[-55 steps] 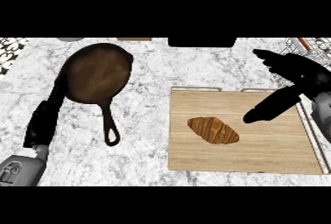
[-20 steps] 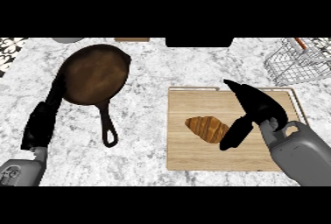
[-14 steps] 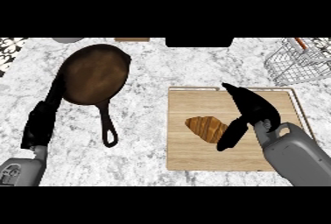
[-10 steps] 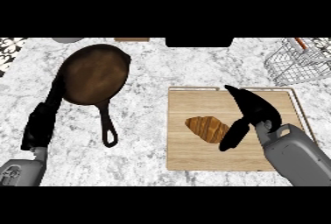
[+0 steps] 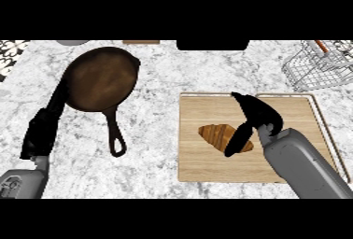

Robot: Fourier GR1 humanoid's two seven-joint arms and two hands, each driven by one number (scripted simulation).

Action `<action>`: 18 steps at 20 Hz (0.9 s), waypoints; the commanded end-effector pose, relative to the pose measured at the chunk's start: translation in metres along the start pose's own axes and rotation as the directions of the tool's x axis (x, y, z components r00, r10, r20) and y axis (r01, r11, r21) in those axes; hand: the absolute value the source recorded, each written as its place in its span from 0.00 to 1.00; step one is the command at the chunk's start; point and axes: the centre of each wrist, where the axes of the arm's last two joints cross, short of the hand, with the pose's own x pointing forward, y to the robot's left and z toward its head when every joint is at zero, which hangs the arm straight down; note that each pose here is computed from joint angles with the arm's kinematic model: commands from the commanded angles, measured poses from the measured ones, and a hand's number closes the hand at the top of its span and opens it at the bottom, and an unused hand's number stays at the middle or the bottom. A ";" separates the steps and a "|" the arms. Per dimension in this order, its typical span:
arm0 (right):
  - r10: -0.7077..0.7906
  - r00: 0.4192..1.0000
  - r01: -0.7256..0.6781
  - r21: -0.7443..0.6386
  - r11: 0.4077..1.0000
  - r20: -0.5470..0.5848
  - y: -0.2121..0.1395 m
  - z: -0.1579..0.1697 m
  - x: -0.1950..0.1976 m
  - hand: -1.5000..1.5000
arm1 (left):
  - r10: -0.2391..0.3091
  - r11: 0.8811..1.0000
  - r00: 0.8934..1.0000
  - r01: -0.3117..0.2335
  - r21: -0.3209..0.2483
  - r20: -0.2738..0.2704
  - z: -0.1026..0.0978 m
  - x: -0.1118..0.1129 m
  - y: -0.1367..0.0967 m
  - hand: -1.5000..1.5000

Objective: Pick the croissant from the tray and place it in the tiered basket

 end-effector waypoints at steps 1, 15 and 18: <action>0.021 0.997 -0.018 0.053 0.998 -0.070 0.012 0.011 0.007 0.00 | 0.017 1.000 1.000 -0.017 0.002 0.008 0.009 0.007 -0.011 0.50; 0.187 0.981 -0.191 0.094 0.977 0.047 0.040 -0.010 0.020 1.00 | 0.008 1.000 1.000 -0.008 -0.007 -0.006 0.000 0.009 -0.010 0.50; 0.034 0.999 -0.038 0.098 0.995 0.043 0.027 -0.021 0.007 1.00 | 0.005 1.000 1.000 -0.005 -0.003 -0.010 -0.003 0.005 -0.003 0.50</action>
